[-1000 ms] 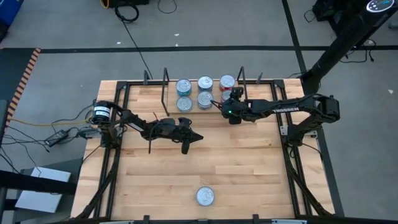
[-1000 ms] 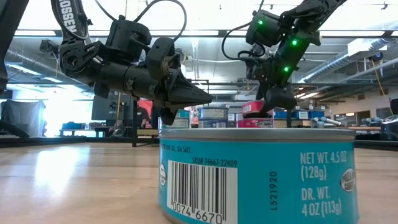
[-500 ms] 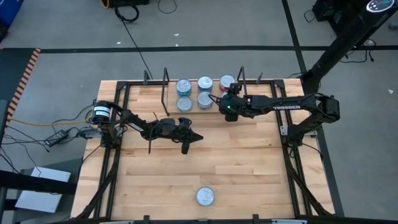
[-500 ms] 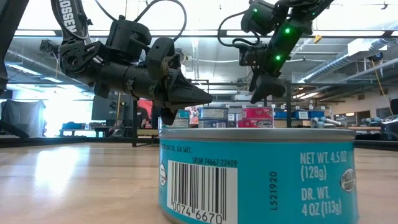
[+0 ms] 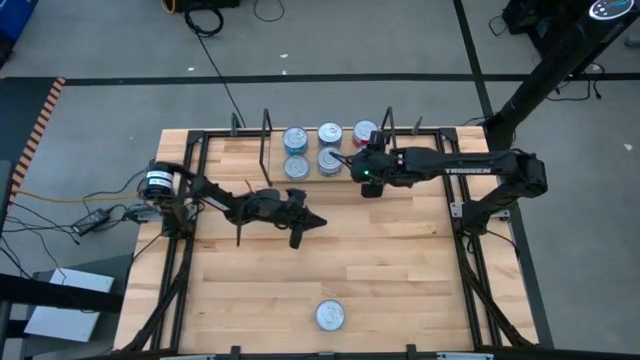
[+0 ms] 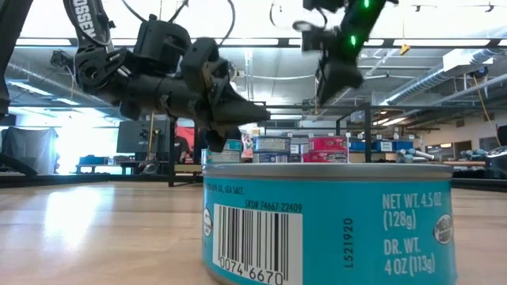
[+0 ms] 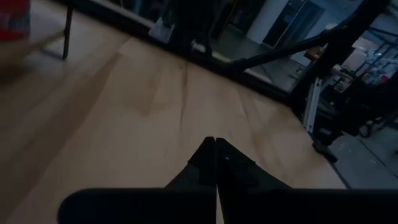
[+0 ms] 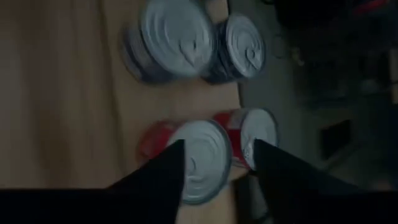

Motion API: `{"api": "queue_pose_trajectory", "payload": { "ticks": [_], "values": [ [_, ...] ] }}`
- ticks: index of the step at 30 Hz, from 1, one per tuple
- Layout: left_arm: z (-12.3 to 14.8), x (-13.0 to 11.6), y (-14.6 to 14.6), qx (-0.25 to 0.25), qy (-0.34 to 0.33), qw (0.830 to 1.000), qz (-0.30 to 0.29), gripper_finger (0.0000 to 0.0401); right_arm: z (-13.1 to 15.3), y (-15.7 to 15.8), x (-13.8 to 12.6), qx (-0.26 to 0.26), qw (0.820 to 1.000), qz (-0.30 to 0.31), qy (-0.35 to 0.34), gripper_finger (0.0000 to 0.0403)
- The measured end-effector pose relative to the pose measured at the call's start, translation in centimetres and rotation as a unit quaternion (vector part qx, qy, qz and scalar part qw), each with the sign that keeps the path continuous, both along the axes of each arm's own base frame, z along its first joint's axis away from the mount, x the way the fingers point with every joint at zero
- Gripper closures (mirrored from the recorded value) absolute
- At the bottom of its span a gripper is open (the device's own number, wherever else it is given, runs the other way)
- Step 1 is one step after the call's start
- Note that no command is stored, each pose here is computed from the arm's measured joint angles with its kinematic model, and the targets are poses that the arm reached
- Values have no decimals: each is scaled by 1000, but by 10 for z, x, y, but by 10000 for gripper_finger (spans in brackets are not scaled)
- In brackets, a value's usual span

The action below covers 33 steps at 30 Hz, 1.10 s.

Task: Stack canned seafood by type on shelf
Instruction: Move the bottom middle light blue tuna can to the center of the table

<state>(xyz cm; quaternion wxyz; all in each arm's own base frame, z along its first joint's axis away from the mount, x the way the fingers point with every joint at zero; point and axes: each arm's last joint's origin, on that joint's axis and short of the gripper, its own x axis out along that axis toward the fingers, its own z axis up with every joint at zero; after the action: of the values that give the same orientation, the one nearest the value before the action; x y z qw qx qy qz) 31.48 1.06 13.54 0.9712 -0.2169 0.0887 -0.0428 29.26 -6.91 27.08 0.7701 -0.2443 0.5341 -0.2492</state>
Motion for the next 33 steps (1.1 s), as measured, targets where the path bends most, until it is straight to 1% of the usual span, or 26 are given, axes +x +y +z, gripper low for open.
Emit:
{"api": "queue_pose_trajectory", "payload": {
  "ticks": [2,4,8,9,12,14,16,20,24,26,29,33],
  "values": [
    [7,-1,0,8,-14,1000,-2,401,18,8,3,33,999,-11,-34,229],
    [14,-2,-1,15,-28,999,-11,401,34,20,6,81,994,-17,-73,277],
    [29,-6,-5,13,-42,998,-50,401,56,51,11,171,975,-21,-144,377],
    [31,-7,-8,15,-37,997,-61,401,58,61,12,193,968,-17,-158,389],
    [36,-12,-20,31,-12,995,-90,401,60,99,14,264,944,-2,-195,388],
    [38,-16,-30,40,7,993,-109,401,58,125,13,303,928,-1,-216,389],
    [40,-20,-40,41,17,991,-129,401,58,151,10,333,912,-3,-240,396],
    [43,-25,-64,40,23,984,-171,401,60,195,-2,387,874,-32,-292,395],
    [44,-26,-92,46,61,977,-199,401,62,232,-18,441,840,-48,-312,397],
    [48,-26,-107,59,78,975,-197,401,63,246,-27,453,831,-47,-318,398],
    [56,-25,-126,76,92,976,-184,401,62,264,-41,455,824,-52,-332,398],
    [67,-25,-146,95,118,976,-156,401,47,278,-55,450,827,-57,-333,398]
  ]
}}
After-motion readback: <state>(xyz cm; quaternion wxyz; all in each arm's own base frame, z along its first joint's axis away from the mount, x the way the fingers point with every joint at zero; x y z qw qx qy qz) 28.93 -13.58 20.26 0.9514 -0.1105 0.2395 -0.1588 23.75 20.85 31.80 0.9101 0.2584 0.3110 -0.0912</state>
